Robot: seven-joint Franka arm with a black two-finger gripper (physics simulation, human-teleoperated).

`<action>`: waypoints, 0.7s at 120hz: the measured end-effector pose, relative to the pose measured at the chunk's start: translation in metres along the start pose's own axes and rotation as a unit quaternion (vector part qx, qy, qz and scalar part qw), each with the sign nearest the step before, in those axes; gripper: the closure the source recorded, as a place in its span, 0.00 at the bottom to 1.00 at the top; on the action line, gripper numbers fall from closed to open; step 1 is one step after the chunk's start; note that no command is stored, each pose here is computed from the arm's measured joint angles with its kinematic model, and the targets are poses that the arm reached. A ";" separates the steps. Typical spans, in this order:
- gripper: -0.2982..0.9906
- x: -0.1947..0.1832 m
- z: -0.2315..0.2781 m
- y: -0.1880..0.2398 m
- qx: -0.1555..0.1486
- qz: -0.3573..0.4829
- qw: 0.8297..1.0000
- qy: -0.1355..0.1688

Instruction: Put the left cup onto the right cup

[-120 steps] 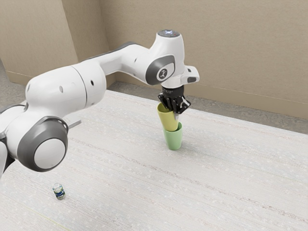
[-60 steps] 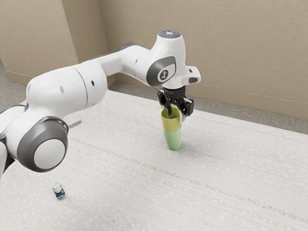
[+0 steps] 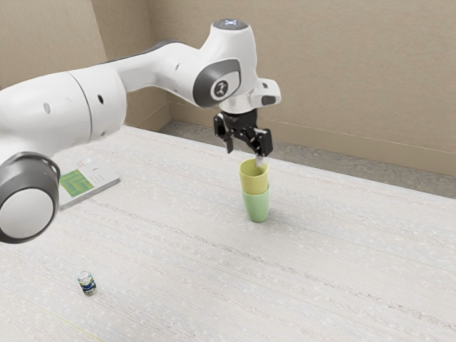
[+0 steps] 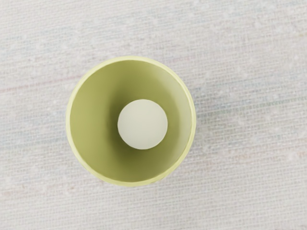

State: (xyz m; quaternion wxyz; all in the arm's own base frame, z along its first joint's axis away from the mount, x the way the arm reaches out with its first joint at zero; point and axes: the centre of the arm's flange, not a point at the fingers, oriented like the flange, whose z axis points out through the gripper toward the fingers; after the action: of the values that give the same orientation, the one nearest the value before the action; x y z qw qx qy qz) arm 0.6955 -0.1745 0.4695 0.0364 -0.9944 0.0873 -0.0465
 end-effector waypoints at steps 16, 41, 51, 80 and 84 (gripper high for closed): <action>0.24 -0.031 -0.017 -0.020 0.006 0.017 1.000 -0.015; 0.23 -0.068 -0.053 -0.032 0.015 0.055 0.998 -0.016; 0.23 -0.081 -0.071 -0.034 0.017 0.067 0.998 -0.012; 0.23 -0.109 -0.105 -0.040 0.015 0.079 0.997 -0.007; 0.23 -0.112 -0.108 -0.041 0.015 0.079 0.997 -0.008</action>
State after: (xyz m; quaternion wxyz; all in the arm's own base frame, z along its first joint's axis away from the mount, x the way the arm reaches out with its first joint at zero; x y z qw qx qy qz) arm 0.5816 -0.1211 0.5703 0.0556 -0.9841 0.1646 -0.0372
